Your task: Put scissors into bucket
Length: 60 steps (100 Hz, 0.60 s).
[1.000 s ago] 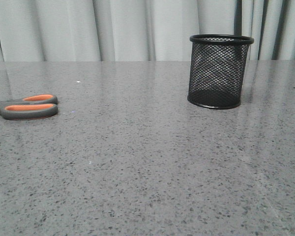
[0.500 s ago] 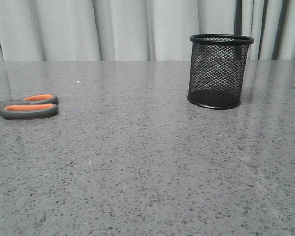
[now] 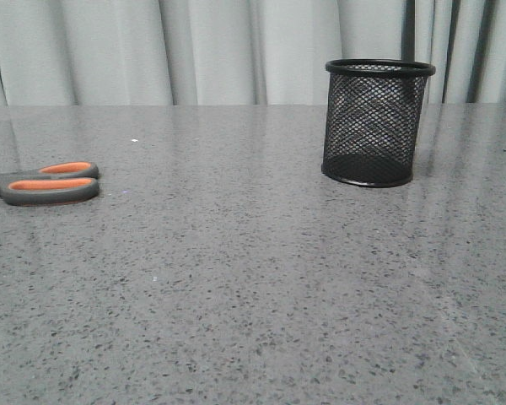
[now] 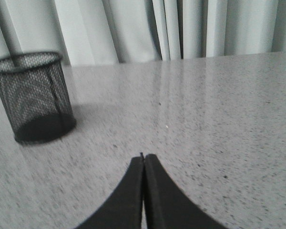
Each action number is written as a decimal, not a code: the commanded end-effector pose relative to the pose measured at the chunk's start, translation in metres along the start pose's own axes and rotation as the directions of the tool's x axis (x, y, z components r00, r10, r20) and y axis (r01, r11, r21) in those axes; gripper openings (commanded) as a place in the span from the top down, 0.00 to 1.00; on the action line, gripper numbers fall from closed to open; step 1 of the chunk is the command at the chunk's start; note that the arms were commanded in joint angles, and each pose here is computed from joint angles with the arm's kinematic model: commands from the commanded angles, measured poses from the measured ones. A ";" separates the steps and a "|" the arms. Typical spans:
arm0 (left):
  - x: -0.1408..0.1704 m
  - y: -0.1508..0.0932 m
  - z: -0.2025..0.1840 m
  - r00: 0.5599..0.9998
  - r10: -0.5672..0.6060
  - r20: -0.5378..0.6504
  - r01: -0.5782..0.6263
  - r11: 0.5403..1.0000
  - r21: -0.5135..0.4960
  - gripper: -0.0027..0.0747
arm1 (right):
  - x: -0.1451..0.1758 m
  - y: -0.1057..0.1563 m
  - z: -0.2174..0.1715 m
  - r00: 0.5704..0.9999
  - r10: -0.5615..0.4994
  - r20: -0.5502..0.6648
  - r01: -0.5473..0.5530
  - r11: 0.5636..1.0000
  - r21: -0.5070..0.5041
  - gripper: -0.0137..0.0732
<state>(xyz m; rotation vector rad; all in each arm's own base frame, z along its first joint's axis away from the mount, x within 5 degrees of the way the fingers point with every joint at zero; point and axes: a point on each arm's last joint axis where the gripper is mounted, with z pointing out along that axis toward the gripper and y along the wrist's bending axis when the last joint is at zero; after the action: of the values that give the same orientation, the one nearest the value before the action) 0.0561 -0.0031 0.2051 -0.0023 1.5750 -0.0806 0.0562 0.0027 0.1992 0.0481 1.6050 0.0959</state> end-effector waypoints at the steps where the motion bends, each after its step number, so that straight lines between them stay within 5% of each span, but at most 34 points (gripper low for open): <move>1: 0.001 0.000 -0.001 0.995 -0.065 0.075 0.064 0.998 0.012 0.99 | -0.006 -0.002 -0.002 0.988 0.099 0.122 -0.101 0.995 0.006 0.90; 26: -0.001 0.000 -0.001 0.952 -0.293 0.086 0.291 0.956 0.032 0.99 | -0.009 -0.003 -0.002 0.942 0.302 0.150 -0.302 0.953 -0.017 0.90; 49: -0.012 0.003 -0.003 0.715 -0.687 0.132 0.682 0.726 0.081 0.99 | -0.017 -0.002 -0.004 0.872 0.464 0.157 -0.462 0.885 -0.056 0.90; 60: -0.026 0.002 -0.006 0.696 -0.704 0.146 0.694 0.710 0.117 0.99 | -0.028 0.003 -0.007 0.876 0.464 0.132 -0.455 0.886 -0.090 0.89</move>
<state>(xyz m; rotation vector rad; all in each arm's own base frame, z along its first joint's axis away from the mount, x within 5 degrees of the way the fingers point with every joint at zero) 0.0556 -0.0033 0.2143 -0.5337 1.4239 -0.6606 0.0559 0.0044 0.2070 0.3965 1.5032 0.4890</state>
